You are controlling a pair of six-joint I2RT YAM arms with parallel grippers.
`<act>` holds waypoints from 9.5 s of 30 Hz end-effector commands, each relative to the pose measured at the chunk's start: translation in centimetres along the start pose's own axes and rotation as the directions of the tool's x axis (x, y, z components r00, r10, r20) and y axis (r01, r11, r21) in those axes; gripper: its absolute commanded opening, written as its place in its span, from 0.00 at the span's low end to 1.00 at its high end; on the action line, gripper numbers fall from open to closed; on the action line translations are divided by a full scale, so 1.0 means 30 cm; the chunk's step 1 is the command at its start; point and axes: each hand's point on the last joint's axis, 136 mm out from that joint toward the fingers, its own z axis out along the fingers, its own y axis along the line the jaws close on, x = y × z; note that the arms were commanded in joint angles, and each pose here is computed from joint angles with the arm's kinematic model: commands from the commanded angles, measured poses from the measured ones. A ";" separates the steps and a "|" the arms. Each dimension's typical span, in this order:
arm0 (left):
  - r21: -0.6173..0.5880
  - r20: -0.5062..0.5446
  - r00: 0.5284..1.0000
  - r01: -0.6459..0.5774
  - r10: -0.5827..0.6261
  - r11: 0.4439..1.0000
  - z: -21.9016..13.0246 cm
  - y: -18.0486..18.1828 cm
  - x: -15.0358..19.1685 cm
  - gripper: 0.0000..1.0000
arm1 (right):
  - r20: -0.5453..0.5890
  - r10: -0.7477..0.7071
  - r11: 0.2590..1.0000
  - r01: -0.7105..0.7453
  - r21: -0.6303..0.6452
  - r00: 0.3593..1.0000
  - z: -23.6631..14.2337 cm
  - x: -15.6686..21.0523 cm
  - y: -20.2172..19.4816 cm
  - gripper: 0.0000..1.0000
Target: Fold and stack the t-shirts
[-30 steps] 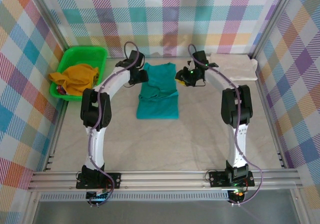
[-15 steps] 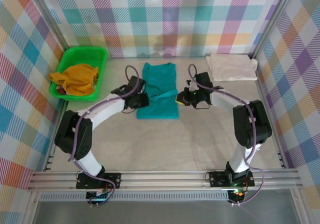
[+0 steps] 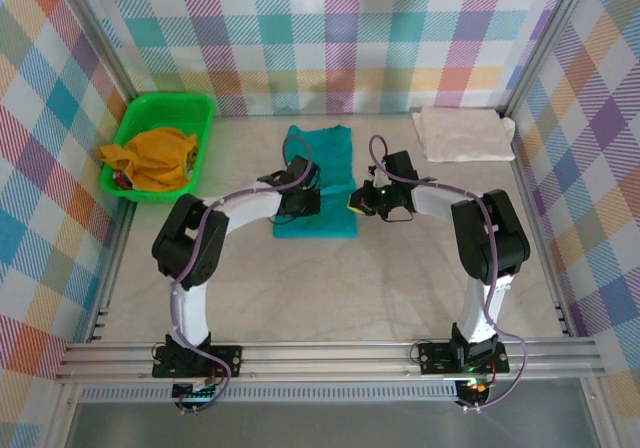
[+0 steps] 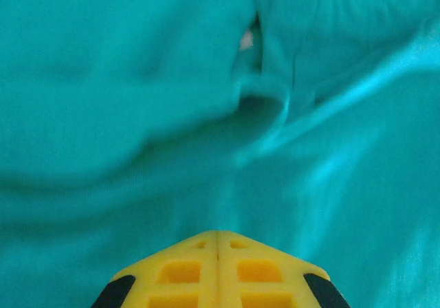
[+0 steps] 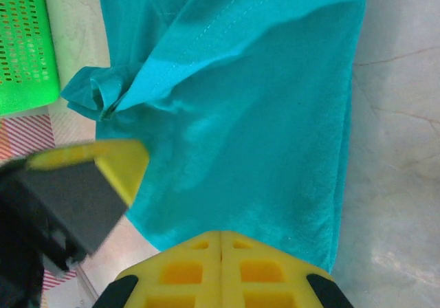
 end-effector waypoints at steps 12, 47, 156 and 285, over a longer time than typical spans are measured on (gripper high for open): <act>-0.190 0.045 0.999 -0.018 0.027 0.982 0.081 0.226 -0.375 0.00 | 0.041 -0.060 0.997 0.062 -0.035 0.997 -0.079 0.019 0.074 0.00; 0.018 -0.056 0.975 0.218 -0.217 0.976 -0.095 0.226 0.425 0.00 | -0.153 0.066 0.989 -0.044 0.139 0.986 0.027 0.321 -0.223 0.00; 0.006 -0.063 0.950 0.306 -0.305 0.952 -0.225 0.260 0.387 0.00 | -0.171 0.053 0.994 -0.036 0.100 0.984 0.007 0.328 -0.055 0.39; 0.006 0.120 0.987 0.108 -0.108 0.994 -0.170 0.139 -0.331 0.01 | 0.237 -0.137 0.985 0.108 0.133 0.962 -0.103 -0.407 0.156 0.02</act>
